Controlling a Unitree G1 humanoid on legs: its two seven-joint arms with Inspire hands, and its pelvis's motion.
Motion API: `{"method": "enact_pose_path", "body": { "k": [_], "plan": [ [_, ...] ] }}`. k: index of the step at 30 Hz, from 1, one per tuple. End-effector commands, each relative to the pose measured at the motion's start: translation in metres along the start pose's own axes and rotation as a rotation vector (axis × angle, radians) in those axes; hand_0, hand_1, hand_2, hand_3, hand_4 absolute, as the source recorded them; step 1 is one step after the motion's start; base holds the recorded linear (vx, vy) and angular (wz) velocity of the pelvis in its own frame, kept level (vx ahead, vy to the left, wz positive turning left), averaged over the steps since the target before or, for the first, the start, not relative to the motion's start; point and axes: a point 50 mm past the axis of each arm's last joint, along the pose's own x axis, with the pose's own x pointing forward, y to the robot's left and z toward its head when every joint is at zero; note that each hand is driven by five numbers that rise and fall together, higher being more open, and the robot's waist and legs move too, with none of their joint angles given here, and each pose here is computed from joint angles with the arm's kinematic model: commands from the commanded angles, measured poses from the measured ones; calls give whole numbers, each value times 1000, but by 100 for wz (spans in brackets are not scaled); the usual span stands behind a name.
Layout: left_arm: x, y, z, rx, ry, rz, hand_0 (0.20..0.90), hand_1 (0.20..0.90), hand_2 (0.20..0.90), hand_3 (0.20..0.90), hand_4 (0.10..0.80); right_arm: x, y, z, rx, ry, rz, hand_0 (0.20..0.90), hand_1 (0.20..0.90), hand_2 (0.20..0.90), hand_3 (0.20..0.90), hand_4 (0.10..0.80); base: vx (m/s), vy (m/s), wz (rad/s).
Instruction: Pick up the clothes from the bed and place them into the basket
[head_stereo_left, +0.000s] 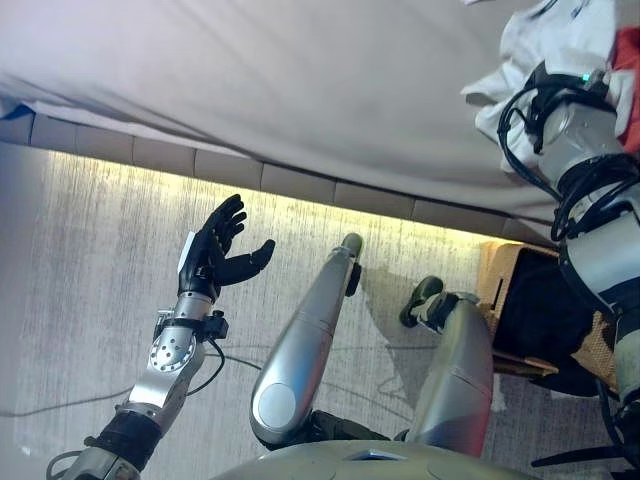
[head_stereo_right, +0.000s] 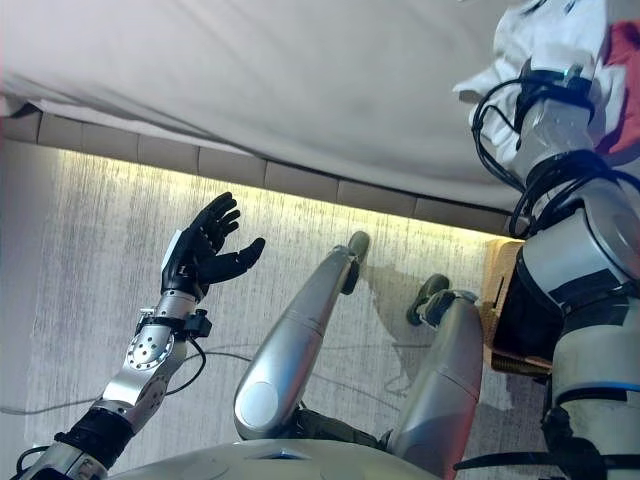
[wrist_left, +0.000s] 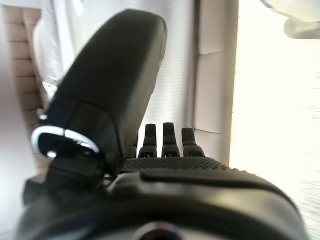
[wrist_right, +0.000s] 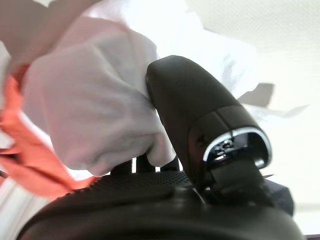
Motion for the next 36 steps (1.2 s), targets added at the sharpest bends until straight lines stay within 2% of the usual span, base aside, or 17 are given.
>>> {"method": "enact_pose_path", "body": {
  "k": [1,5,9,12,17,22,27,31,36],
  "plan": [
    [4,5,31,-18,-184,-4,900,900,900,900,800,-1,-56,-49,2,92,-186,300,300,300,200,100,49,13,-12],
    [7,0,29,-2,-160,-24,900,900,900,900,800,-1,-57,-53,22,74,-189,300,300,300,200,100,60,17,-12],
    [10,-7,16,38,-87,-38,900,900,900,900,800,-2,-59,-54,185,17,-222,300,300,300,200,100,126,21,-24],
    [9,-7,-3,84,32,-56,900,900,900,900,800,-4,-68,-51,412,-52,-262,300,300,300,200,100,91,10,-18],
    [-1,-8,-32,112,204,-85,900,900,900,900,800,-13,-96,-50,547,-172,-342,300,300,300,200,100,131,7,-28],
    [-15,-6,-62,178,360,-96,900,900,900,900,800,-24,-123,-56,515,-238,-459,300,300,300,200,100,63,-2,-20],
    [-10,-10,-64,213,358,-147,900,900,900,900,800,-35,-142,-67,446,-228,-542,300,300,300,200,100,-23,-33,-25],
    [-8,-12,-69,247,383,-172,900,900,900,900,800,-39,-148,-78,441,-202,-575,300,300,300,200,100,-94,-27,-22],
    [4,-12,-72,283,396,-173,900,900,900,900,800,-43,-133,-91,478,-184,-553,300,300,300,200,100,-87,2,-28]
  ]
}}
